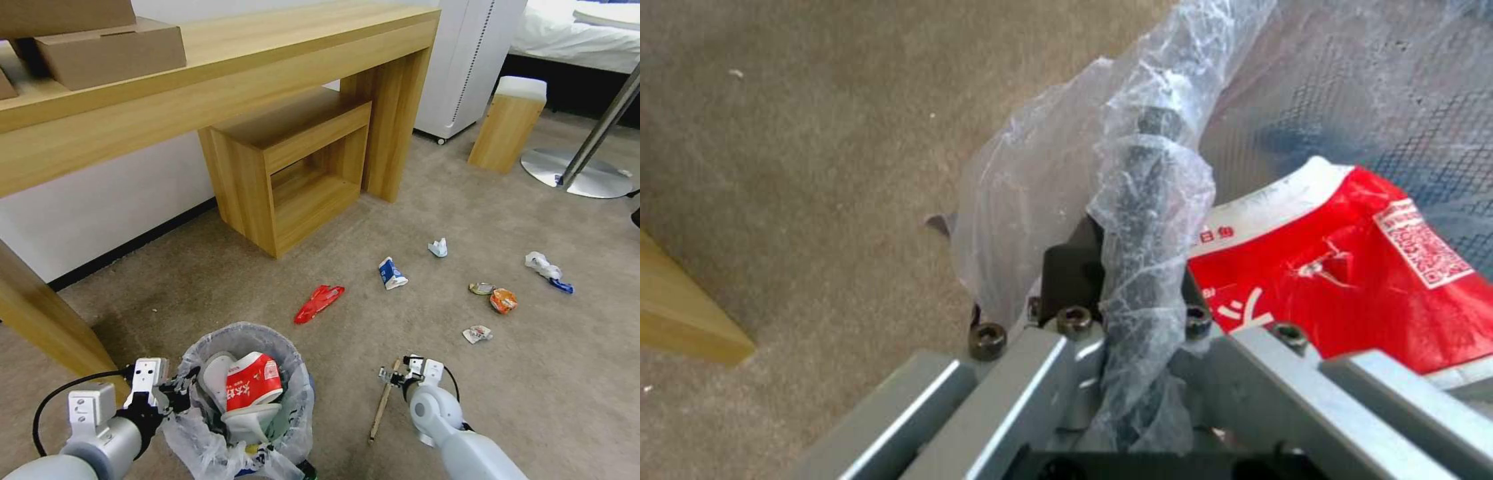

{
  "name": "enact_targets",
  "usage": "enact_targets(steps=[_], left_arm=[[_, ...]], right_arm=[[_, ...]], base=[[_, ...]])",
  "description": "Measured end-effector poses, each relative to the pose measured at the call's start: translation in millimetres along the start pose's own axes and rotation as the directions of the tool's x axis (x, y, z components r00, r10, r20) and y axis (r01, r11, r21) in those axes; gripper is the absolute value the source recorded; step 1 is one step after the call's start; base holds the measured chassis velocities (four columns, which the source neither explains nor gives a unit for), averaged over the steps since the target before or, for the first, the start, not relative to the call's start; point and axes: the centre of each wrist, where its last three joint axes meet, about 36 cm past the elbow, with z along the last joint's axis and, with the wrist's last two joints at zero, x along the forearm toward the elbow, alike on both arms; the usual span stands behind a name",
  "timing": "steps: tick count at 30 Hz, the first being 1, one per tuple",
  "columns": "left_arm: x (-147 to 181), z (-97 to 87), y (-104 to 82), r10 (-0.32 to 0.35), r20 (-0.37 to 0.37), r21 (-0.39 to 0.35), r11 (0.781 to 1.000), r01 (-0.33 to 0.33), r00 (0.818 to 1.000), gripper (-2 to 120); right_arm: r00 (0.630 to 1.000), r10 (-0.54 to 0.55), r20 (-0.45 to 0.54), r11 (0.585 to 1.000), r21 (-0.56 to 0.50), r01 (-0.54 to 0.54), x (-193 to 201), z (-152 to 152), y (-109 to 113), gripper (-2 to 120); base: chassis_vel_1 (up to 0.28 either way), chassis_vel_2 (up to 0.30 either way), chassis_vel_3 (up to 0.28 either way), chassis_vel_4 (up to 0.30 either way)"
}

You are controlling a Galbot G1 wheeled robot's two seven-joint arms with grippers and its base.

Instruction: Pick up the trash bin and place the garbage on the floor into it.

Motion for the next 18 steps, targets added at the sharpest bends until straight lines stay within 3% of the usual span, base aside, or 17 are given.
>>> enact_targets(steps=[4,18], left_arm=[[-4,6.7,0.5,-0.003,-0.021,-0.008,1.0,0.002,1.0,0],[-6,14.8,-0.5,-0.005,-0.035,-0.005,1.0,0.005,0.999,0]], right_arm=[[0.999,0.01,-0.038,1.0,-0.018,-0.01,-5,0,11,100],[0.995,0.078,-0.058,0.997,0.004,-0.078,-2,-4,-12,100]], base=[[0.0,0.0,0.0,0.0],[0.0,0.0,0.0,0.0]])
